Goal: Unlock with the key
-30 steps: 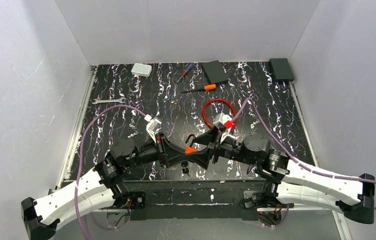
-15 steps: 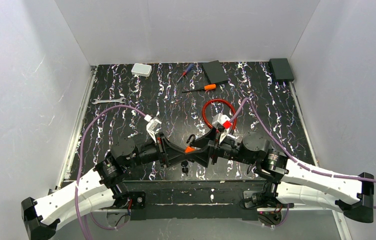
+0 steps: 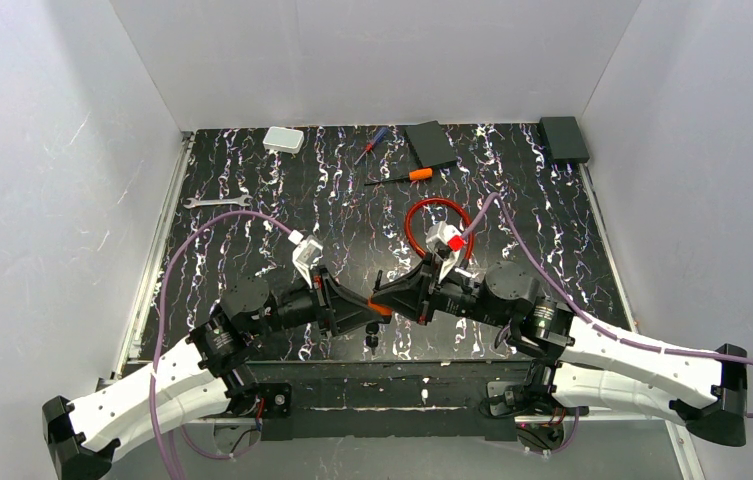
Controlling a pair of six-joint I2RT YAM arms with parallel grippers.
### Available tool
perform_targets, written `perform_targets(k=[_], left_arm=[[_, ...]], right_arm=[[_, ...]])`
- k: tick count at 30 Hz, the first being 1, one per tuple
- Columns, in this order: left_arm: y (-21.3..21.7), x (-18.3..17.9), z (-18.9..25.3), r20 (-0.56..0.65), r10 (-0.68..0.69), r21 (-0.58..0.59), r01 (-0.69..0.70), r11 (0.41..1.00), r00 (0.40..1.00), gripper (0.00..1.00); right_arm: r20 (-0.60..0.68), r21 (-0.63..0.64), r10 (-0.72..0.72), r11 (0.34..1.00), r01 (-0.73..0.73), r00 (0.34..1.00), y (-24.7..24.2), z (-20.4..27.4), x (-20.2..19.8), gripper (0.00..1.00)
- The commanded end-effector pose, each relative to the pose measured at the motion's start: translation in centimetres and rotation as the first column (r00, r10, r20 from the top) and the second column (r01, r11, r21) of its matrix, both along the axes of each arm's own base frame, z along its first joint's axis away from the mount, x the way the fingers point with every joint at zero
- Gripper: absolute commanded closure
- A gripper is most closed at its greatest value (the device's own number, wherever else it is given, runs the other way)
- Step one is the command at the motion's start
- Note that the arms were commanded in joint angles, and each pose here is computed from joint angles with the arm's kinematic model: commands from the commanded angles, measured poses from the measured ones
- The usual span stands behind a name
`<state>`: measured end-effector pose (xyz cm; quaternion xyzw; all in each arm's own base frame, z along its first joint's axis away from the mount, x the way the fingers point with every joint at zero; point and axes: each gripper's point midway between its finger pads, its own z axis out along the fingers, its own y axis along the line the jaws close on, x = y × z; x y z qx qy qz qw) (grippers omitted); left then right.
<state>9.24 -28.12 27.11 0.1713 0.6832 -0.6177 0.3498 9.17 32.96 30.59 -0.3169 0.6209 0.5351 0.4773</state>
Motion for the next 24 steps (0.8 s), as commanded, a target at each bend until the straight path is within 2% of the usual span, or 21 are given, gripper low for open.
perform_targets(k=[1,5,6,8,9,10,12,16,20,24], left_arm=[[0.1,-0.1,1.9,0.032,0.002,-0.061,0.000,0.998,0.999,1.00],[0.1,0.0,1.2,0.019,0.003,-0.048,-0.002,0.999,1.000,1.00],[0.1,0.0,0.8,0.013,0.004,-0.039,-0.004,0.999,1.000,0.94],[0.2,0.2,-0.5,-0.011,0.020,-0.002,-0.020,1.000,1.000,0.67],[0.3,0.4,-1.2,-0.023,0.033,0.022,-0.033,0.999,0.999,0.58],[0.5,0.5,-1.8,-0.033,0.045,0.044,-0.043,0.998,0.998,0.50],[0.9,0.6,-3.0,-0.044,0.062,0.092,-0.058,0.994,0.997,0.42],[2.7,0.7,-4.7,-0.044,0.117,0.218,-0.105,0.970,0.992,0.35],[5.3,0.9,-4.4,0.001,0.192,0.283,-0.185,0.941,0.981,0.29],[9.1,2.6,-4.5,0.061,0.372,0.362,-0.368,0.856,0.926,0.20]], right_arm=[[0.049,0.050,0.014,0.999,-0.016,0.999,0.4,1.8,-0.1,0.99],[0.045,0.033,-0.021,0.999,0.019,0.999,0.1,1.2,0.4,0.99],[0.043,0.024,-0.036,0.999,0.035,0.998,0.0,0.9,0.7,0.99],[0.038,0.000,-0.047,0.999,0.047,0.998,-0.1,0.3,0.9,0.99],[0.034,-0.010,-0.076,0.997,0.076,0.997,-0.2,0.0,1.4,0.99],[0.030,-0.019,-0.085,0.996,0.086,0.996,-0.3,-0.4,1.6,0.99],[0.024,-0.039,-0.088,0.995,0.088,0.996,-0.1,-1.2,1.7,0.99],[0.032,-0.091,-0.072,0.993,0.075,0.997,0.4,-3.1,1.9,0.99],[0.046,-0.137,-0.018,0.990,0.024,0.999,1.6,-4.8,2.2,0.99],[0.024,-0.167,0.114,0.980,-0.108,0.993,3.1,-6.5,2.6,0.99]])
